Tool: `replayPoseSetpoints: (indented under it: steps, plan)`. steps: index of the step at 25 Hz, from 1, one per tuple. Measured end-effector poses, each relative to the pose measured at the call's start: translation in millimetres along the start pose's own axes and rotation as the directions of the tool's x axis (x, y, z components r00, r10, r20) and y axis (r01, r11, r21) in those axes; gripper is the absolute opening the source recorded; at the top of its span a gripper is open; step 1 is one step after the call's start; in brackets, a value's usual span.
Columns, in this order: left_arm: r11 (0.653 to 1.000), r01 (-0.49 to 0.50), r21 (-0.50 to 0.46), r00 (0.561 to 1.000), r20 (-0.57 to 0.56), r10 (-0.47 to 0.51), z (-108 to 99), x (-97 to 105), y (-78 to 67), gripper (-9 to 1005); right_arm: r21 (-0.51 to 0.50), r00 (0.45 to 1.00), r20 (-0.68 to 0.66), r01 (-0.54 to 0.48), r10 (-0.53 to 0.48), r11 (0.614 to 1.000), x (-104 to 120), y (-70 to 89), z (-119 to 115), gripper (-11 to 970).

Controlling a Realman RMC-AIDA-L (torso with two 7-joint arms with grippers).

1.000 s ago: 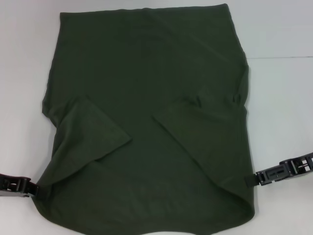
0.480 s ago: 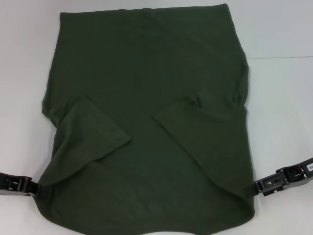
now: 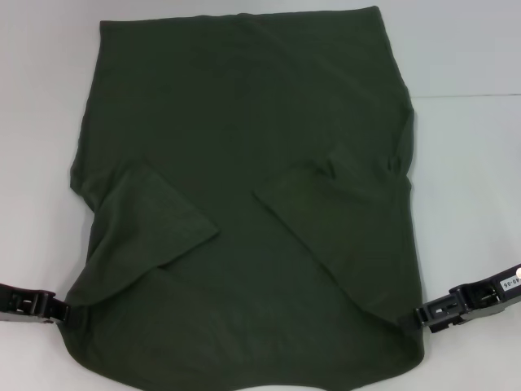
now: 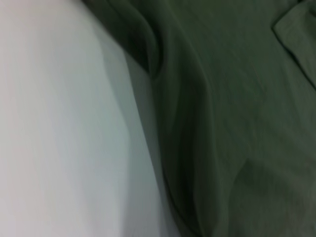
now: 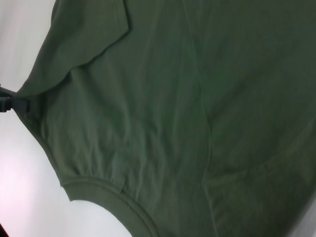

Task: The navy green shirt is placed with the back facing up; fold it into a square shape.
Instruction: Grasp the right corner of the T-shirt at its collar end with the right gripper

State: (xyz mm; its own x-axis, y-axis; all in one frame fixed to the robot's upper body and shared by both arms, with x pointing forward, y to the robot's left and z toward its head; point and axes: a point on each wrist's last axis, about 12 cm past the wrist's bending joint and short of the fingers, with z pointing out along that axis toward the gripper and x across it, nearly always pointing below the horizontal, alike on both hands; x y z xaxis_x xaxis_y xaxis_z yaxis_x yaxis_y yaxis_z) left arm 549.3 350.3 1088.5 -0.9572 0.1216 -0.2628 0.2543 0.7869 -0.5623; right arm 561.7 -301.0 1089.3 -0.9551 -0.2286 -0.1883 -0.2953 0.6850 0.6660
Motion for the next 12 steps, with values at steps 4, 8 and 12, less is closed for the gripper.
replayPoseSetpoints:
  steps: [4,8,12]
  plan:
    - [1.000,-0.001,0.000,1.000,0.000,0.001,-0.1,-0.4,-0.1,29,0.010,0.999,0.001,-0.039,0.039,0.999,1.7,-2.8,3.7,882]
    - [1.000,-0.002,0.000,1.000,0.000,0.002,-0.3,-0.9,-0.3,30,0.019,0.997,0.000,-0.076,0.076,0.997,2.2,-4.2,4.3,881]
    - [1.000,-0.006,0.000,1.000,0.001,0.006,-0.3,-2.4,-1.1,30,0.012,0.995,-0.007,-0.099,0.099,0.995,0.5,-2.1,6.2,881]
